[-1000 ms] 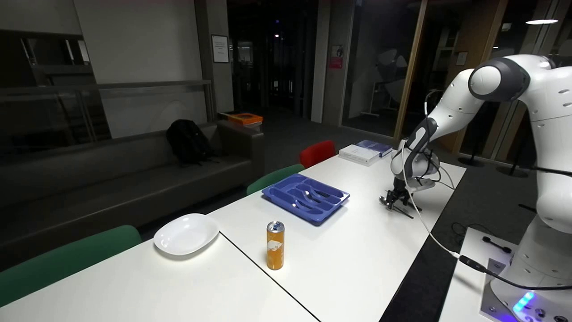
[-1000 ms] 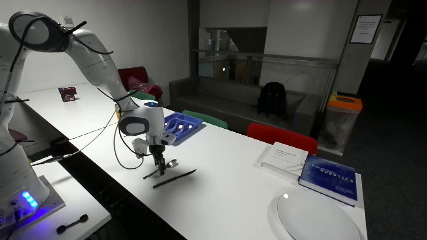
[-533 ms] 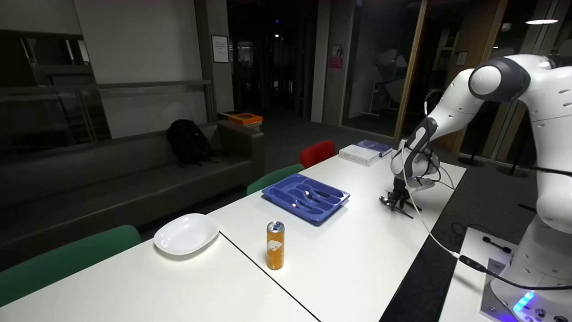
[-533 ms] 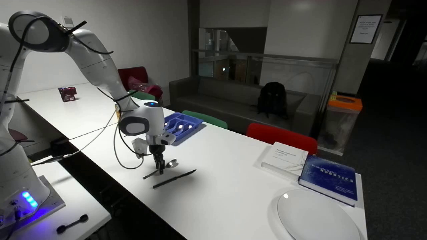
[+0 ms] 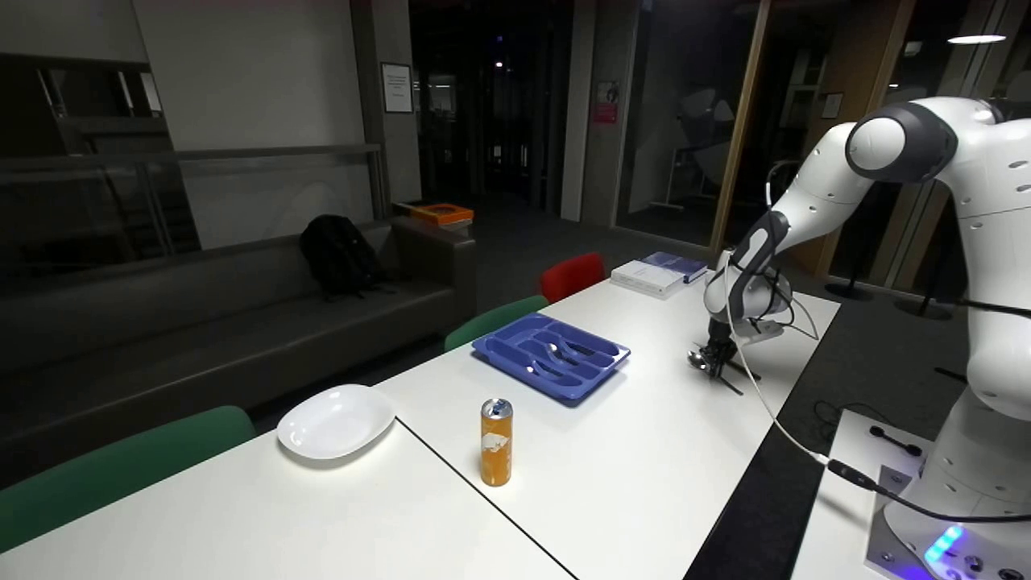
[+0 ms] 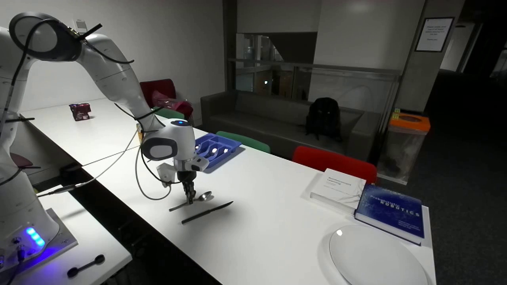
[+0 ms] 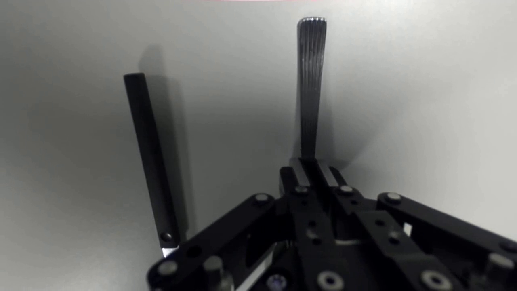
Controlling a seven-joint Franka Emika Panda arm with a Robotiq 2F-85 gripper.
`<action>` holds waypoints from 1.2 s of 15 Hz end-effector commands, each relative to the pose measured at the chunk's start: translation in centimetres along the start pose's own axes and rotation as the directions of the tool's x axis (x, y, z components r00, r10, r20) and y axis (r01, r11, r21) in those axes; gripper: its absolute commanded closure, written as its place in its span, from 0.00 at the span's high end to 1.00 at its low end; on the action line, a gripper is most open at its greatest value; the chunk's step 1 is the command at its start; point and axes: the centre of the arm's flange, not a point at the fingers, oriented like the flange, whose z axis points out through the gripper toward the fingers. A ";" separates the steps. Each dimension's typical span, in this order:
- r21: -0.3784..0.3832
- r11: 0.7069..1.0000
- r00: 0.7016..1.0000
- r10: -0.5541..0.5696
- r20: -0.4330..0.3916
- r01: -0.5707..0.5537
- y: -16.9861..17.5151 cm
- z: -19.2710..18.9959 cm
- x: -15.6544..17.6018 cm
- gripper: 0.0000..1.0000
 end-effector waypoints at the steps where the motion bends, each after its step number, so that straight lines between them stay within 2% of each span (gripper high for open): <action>1: -0.023 1.000 0.999 -0.013 -0.034 0.012 -0.5 -1.6 -1.2 0.02; 8: -0.122 0.992 0.989 -0.047 -0.141 0.030 -3.3 -7.3 -3.5 0.02; 11: -0.162 0.985 0.984 -0.083 -0.155 0.058 -4.9 -10.4 -3.7 0.02; 15: -0.205 0.968 0.984 -0.162 -0.078 0.143 -7.0 -14.0 -3.3 0.02; 18: -0.197 0.959 0.979 -0.205 0.006 0.203 -9.8 -16.5 -3.5 0.02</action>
